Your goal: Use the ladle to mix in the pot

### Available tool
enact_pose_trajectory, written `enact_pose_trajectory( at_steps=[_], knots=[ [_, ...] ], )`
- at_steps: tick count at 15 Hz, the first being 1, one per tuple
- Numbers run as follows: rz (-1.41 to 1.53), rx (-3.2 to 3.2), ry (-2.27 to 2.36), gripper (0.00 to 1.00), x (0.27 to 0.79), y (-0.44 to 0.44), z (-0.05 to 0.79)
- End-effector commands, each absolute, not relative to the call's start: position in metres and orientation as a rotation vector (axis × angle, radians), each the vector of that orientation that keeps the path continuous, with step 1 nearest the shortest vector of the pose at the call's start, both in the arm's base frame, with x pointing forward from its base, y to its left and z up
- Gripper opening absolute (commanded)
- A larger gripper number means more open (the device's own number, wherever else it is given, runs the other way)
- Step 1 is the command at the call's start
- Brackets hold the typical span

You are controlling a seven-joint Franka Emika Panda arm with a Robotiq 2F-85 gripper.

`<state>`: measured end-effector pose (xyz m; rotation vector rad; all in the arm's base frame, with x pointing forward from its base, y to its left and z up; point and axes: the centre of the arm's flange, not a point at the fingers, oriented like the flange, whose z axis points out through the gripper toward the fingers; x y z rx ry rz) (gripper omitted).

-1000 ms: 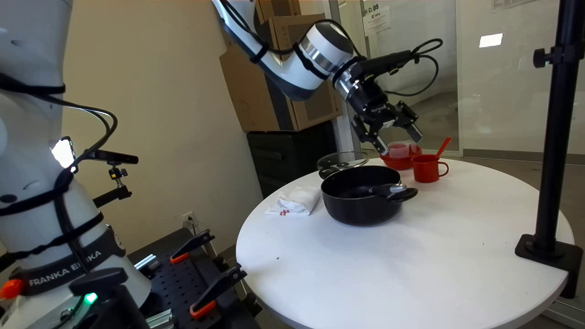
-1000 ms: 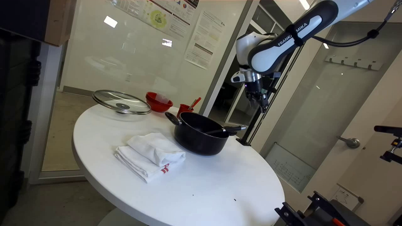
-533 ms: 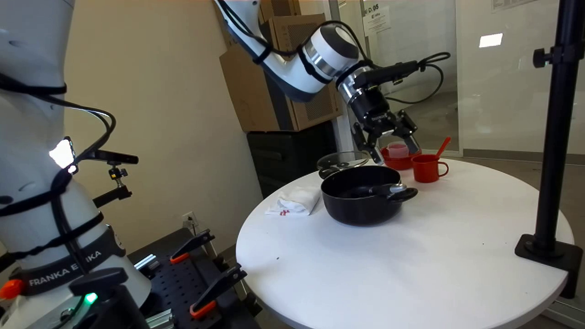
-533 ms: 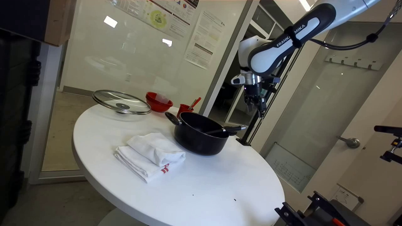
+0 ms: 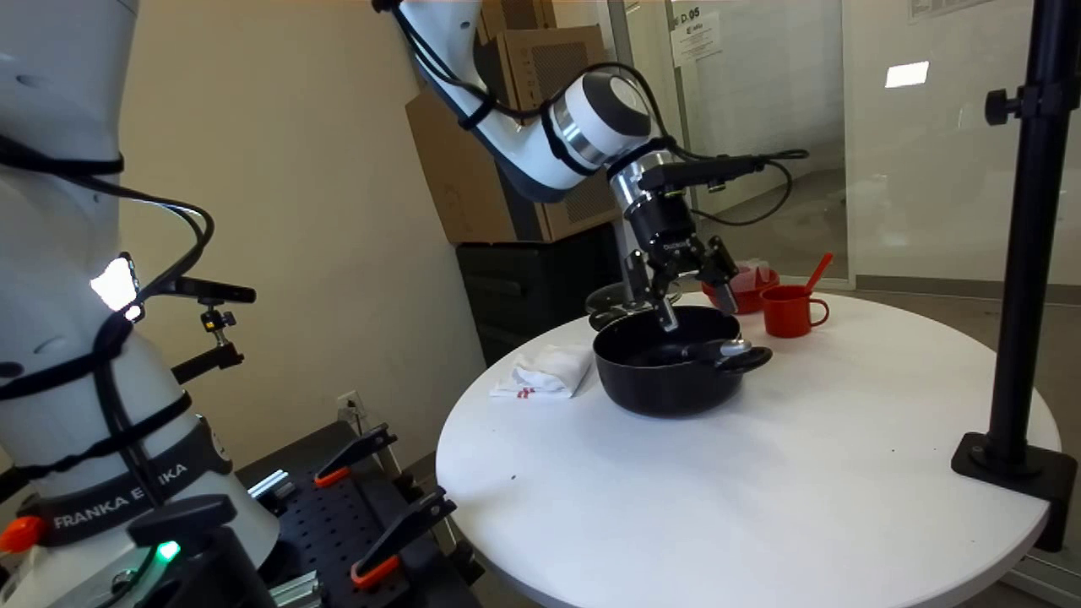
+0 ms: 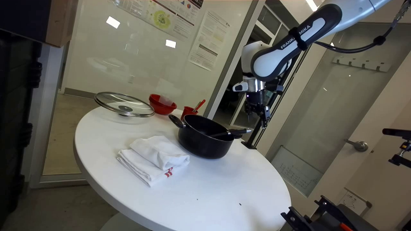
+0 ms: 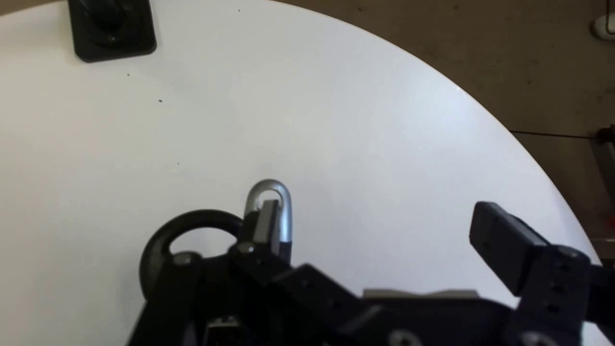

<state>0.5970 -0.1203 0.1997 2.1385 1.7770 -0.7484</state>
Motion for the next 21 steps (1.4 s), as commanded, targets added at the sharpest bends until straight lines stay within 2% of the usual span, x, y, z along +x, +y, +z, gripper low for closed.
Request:
enact_pose_trajectory(
  at_steps=[1, 12, 21],
  knots=[
    [-0.768, 2.085, 1.859, 1.00, 0.588, -0.113, 0.178],
    [-0.755, 2.090, 1.823, 1.00, 0.592, -0.118, 0.185],
    [-0.801, 1.963, 1.805, 1.00, 0.642, -0.121, 0.158]
  ],
)
